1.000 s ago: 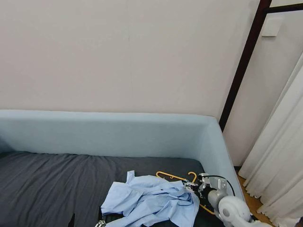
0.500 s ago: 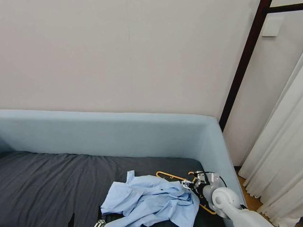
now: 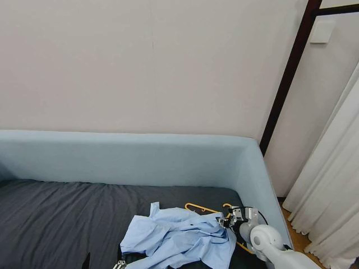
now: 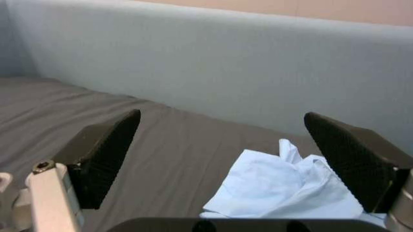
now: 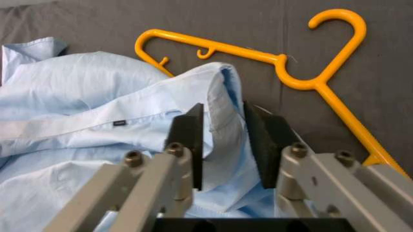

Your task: Pick up the clothes from the sofa and hang them on the clothes hanger.

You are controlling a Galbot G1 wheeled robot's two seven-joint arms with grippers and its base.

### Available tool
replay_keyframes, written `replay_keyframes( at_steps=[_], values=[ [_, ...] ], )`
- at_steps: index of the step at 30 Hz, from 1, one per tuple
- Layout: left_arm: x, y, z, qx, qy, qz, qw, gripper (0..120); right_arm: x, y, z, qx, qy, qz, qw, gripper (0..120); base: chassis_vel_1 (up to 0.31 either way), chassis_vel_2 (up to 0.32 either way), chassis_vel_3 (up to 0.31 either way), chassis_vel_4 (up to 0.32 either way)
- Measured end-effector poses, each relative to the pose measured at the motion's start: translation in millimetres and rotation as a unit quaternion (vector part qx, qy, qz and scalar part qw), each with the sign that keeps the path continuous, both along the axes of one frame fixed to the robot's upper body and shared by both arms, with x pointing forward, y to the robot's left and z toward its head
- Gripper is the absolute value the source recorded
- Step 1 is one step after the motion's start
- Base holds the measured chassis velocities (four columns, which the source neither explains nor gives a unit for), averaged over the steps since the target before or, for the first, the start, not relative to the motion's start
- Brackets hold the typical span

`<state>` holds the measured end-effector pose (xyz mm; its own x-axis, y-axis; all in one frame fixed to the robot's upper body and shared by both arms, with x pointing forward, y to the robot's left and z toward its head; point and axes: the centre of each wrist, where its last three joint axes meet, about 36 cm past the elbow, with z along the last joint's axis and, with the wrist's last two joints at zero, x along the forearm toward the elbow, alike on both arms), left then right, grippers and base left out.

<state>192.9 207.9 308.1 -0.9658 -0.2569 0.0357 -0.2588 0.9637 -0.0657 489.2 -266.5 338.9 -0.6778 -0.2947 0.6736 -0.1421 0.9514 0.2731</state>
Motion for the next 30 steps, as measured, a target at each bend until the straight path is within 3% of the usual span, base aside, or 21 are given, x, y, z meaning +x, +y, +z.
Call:
replay_keyframes(
  at_steps=[6, 11, 18, 22, 26, 30],
  values=[
    [-1.0, 1.3, -2.5, 0.005, 0.013, -0.013, 0.9998, 100, -5.8, 0.1, 0.1, 0.002, -0.007, 0.003, 1.000, 0, 0.000, 0.000, 0.000, 0.000],
    [0.7, 10.6, 0.0, 0.005, 0.020, -0.027, 0.9994, 100, -10.7, -1.0, 1.4, 0.000, -0.014, 0.006, 1.000, 0, 0.000, 0.000, 0.000, 0.000],
    [15.1, 40.3, 12.1, 0.006, 0.041, -0.078, 0.9961, 100, -17.5, -3.3, 3.1, -0.002, -0.021, 0.005, 1.000, 0, 0.000, 0.000, 0.000, 0.000],
    [36.9, 61.9, 16.9, -0.008, 0.043, -0.127, 0.9909, 100, -22.2, -5.5, 2.3, -0.004, -0.026, 0.001, 1.000, 0, 0.000, 0.000, 0.000, 0.000],
    [79.7, 81.0, 13.0, -0.025, 0.049, -0.194, 0.9796, 100, -28.5, -5.9, 2.1, -0.003, -0.032, -0.004, 0.999, 0, 0.000, 0.000, 0.000, 0.000],
    [96.6, 94.0, 8.5, -0.026, 0.066, -0.214, 0.9742, 100, -18.2, 10.9, 3.7, -0.003, -0.036, 0.017, 0.999, 0, 0.000, 0.000, 0.000, 0.000]
  ],
)
